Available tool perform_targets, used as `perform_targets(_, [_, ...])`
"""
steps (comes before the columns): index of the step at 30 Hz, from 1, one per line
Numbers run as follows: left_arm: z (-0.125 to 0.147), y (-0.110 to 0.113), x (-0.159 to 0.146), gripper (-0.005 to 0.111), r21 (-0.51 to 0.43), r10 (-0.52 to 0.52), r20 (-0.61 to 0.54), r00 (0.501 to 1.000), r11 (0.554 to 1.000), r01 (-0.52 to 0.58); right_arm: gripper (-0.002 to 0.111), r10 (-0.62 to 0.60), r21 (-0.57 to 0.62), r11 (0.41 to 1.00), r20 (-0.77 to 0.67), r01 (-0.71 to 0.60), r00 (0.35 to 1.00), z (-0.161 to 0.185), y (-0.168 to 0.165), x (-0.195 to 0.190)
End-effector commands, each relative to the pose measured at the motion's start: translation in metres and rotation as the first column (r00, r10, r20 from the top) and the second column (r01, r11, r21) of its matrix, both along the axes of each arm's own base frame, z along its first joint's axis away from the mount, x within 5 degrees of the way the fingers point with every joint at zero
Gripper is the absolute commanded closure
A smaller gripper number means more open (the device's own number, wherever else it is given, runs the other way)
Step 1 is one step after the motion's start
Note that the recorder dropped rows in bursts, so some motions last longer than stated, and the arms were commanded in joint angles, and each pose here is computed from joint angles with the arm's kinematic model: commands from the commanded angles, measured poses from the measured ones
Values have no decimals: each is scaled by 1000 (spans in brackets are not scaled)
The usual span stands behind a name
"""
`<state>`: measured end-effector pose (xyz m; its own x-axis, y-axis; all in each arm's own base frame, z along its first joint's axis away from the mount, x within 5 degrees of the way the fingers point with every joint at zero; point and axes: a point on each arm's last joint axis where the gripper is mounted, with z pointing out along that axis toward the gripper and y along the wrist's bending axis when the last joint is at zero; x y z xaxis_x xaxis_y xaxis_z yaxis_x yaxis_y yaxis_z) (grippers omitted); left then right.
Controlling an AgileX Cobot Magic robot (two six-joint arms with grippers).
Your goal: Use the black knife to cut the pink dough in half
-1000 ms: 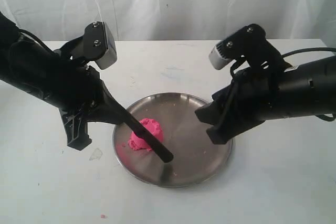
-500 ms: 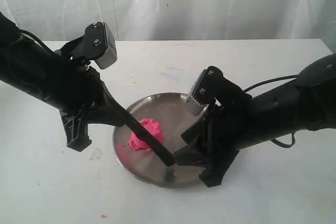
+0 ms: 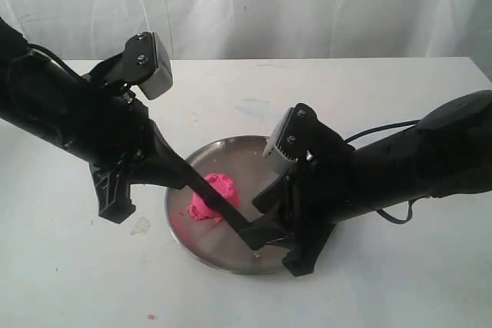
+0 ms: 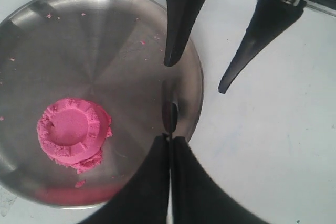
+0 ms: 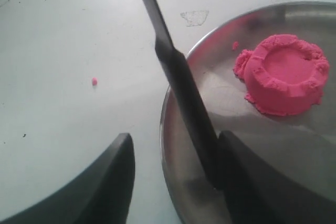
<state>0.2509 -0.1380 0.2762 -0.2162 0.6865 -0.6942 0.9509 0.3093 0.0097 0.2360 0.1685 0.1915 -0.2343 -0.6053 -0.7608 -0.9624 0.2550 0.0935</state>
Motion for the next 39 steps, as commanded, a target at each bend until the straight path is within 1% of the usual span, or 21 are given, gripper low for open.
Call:
perform_targets(1, [9, -2, -5, 106, -44, -2, -4, 1000, 999, 2, 62, 5, 0, 1000, 14, -5, 1000, -1, -1, 0])
perform_targets(8, [20, 1, -13, 106, -57, -7, 31, 999, 998, 9, 62, 14, 8, 1000, 10, -14, 1000, 0, 0, -1])
perform_targets(12, [27, 1, -16, 106, -78, -5, 44, 999, 997, 9, 67, 11, 22, 1000, 10, -11, 1000, 1, 0, 0])
perform_targets(14, [30, 1, -18, 106, -94, -1, 46, 999, 996, 5, 67, 15, 25, 1000, 7, -16, 1000, 1, 0, -1])
perform_targets(23, [31, -1, -20, 106, -122, -12, 19, 1000, 992, 14, 67, 15, 36, 999, 23, -16, 1000, 2, 1, 0])
perform_targets(25, [32, -2, -22, 106, -138, -33, 16, 999, 990, 35, 67, 17, 32, 999, 39, -18, 999, 2, 1, 1])
perform_targets(28, [33, -3, -24, 107, -145, -70, 25, 997, 987, 73, 67, 6, 26, 1000, 41, -7, 999, 1, 0, 2])
perform_targets(39, [38, -2, -28, 107, -148, -75, 54, 996, 986, 82, 67, -3, 8, 1000, 55, 2, 999, 0, -1, 3])
